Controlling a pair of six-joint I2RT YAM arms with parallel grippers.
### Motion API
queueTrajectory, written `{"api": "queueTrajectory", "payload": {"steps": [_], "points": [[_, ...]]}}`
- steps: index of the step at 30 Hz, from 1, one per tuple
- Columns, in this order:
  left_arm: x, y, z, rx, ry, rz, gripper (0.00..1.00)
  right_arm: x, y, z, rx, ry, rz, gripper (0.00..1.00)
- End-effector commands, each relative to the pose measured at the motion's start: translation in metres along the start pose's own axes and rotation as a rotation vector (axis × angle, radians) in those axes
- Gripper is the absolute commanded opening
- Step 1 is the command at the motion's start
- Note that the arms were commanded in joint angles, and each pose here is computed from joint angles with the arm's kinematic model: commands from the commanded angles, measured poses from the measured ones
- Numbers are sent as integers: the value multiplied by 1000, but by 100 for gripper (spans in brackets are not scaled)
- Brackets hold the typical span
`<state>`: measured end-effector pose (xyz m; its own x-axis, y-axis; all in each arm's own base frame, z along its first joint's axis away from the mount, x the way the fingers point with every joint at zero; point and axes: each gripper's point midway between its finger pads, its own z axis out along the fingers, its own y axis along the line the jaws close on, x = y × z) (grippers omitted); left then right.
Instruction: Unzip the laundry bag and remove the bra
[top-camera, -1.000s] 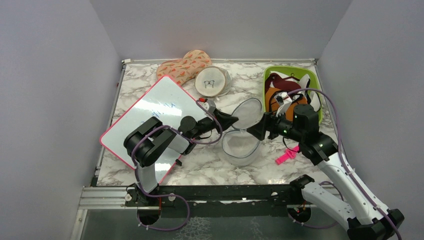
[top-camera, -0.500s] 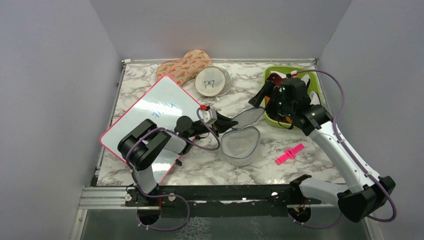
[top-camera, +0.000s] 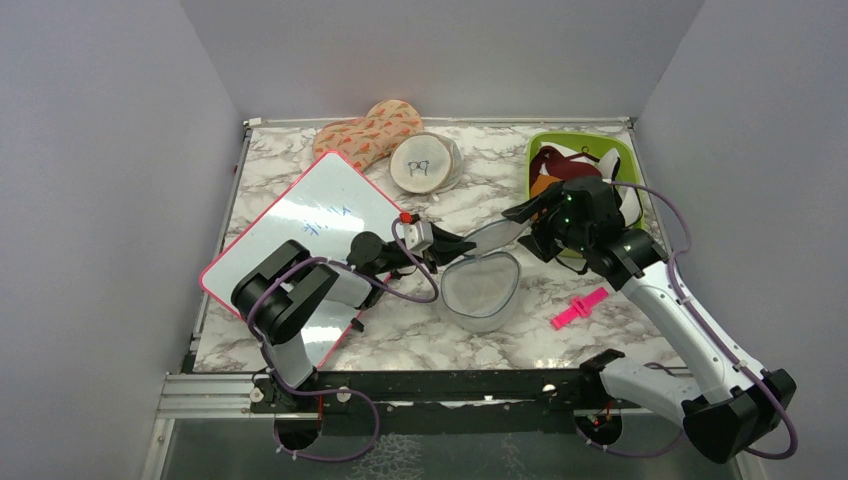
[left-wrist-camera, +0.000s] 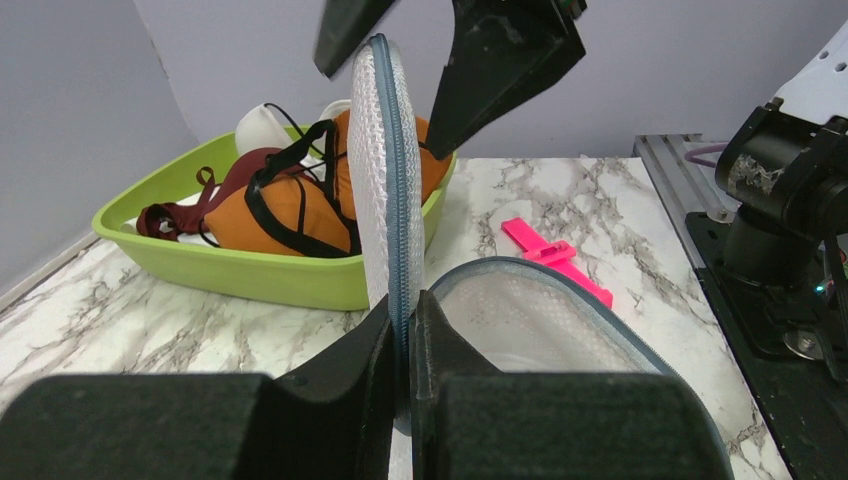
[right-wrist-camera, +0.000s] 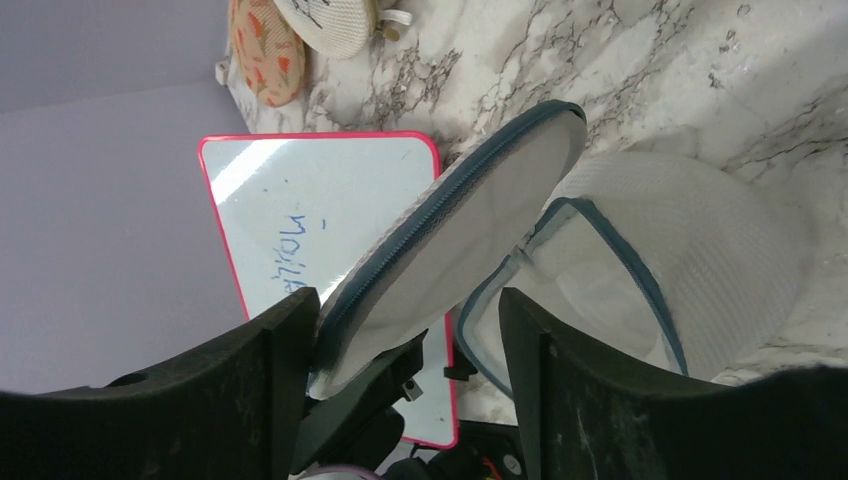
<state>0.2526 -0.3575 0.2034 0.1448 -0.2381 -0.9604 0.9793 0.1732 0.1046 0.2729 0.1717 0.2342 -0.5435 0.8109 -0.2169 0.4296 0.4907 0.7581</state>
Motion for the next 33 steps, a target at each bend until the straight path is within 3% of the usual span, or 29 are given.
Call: {"api": "queueTrajectory", "payload": {"steps": [1, 3, 4, 8, 9, 13, 15, 16, 21, 26, 33], "points": [[-59, -11, 0, 58, -194, 197, 0, 4, 17, 0, -61, 25, 115, 53], [-58, -11, 0, 56, -192, 189, 1, 8, 18, -1, -76, 51, 115, 41], [-63, -10, -1, 45, -202, 190, 5, 10, 18, -2, -84, 60, 119, 37], [-74, -10, -7, 5, -214, 174, 25, 17, 20, -11, -152, 90, 100, 5], [-75, -8, -8, -14, -213, 165, 29, 19, 20, -12, -171, 100, 91, 1], [-79, 0, -18, -115, -183, 77, 54, 30, 18, -10, -204, 152, 50, 1], [-81, -1, -26, -158, -158, 33, 75, 35, 13, -6, -207, 166, 16, 1], [-82, -1, -31, -181, -142, 12, 78, 35, 10, -3, -203, 165, -1, 1], [-79, -15, -53, -232, -24, -86, 83, 27, -4, 15, -127, 116, -130, 1], [-88, -15, -93, -426, -74, -221, 85, 8, -1, 13, -111, 26, -314, 1], [-109, -10, -112, -535, -116, -241, 86, -22, 12, -33, -201, -155, -619, 1]]}}
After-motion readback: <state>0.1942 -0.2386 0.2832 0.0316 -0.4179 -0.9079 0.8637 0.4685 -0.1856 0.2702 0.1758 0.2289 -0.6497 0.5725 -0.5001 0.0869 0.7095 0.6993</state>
